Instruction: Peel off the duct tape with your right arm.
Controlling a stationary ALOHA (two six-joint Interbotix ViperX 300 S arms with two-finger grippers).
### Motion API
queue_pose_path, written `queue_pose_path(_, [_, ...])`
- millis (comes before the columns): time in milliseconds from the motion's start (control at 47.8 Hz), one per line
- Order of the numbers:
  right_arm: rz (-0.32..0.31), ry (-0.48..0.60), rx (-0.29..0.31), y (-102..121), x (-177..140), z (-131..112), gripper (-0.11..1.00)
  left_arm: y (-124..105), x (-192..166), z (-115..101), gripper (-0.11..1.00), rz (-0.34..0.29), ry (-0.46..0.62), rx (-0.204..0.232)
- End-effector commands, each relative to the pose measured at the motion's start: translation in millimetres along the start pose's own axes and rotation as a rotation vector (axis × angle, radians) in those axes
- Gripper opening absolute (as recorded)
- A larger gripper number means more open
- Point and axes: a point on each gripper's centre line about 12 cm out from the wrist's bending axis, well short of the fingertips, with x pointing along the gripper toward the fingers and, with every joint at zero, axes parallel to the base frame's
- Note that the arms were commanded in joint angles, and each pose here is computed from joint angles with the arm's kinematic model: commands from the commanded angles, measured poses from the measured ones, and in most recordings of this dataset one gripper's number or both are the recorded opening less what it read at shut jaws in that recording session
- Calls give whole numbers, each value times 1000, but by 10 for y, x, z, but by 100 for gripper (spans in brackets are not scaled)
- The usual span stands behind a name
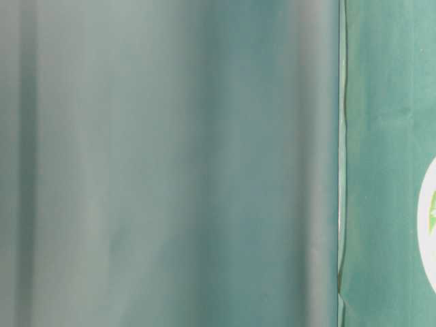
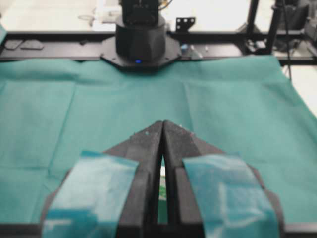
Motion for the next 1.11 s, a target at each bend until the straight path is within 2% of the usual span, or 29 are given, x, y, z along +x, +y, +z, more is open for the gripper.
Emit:
queue_pose_path(0, [2, -11, 0, 5, 17, 33, -2, -9, 24, 45, 3, -4, -15, -2])
queue_pose_path(63, [1, -9, -1, 2, 16, 27, 6, -6, 26, 42, 12, -3, -14, -3])
queue_pose_path(126, [1, -9, -1, 2, 16, 27, 18, -8, 25, 38, 27, -4, -14, -8])
queue_pose_path(251, [2, -9, -6, 4, 16, 27, 54, -12, 35, 47, 62, -5, -14, -9])
queue_pose_path(314, [3, -7, -7, 4, 18, 24, 72, -11, 50, 59, 62, -5, -14, -11])
queue_pose_path(356, [2, -4, -6, 2, 19, 14, 78, -12, 63, 65, 62, -5, -12, -9])
queue_pose_path(524, [1, 6, -7, 0, 41, -2, 78, -13, 159, 90, 62, -5, 3, -9])
queue_pose_path(1089, [0, 11, -7, -1, 69, -10, 78, -104, 824, 109, 80, -33, 79, -9])
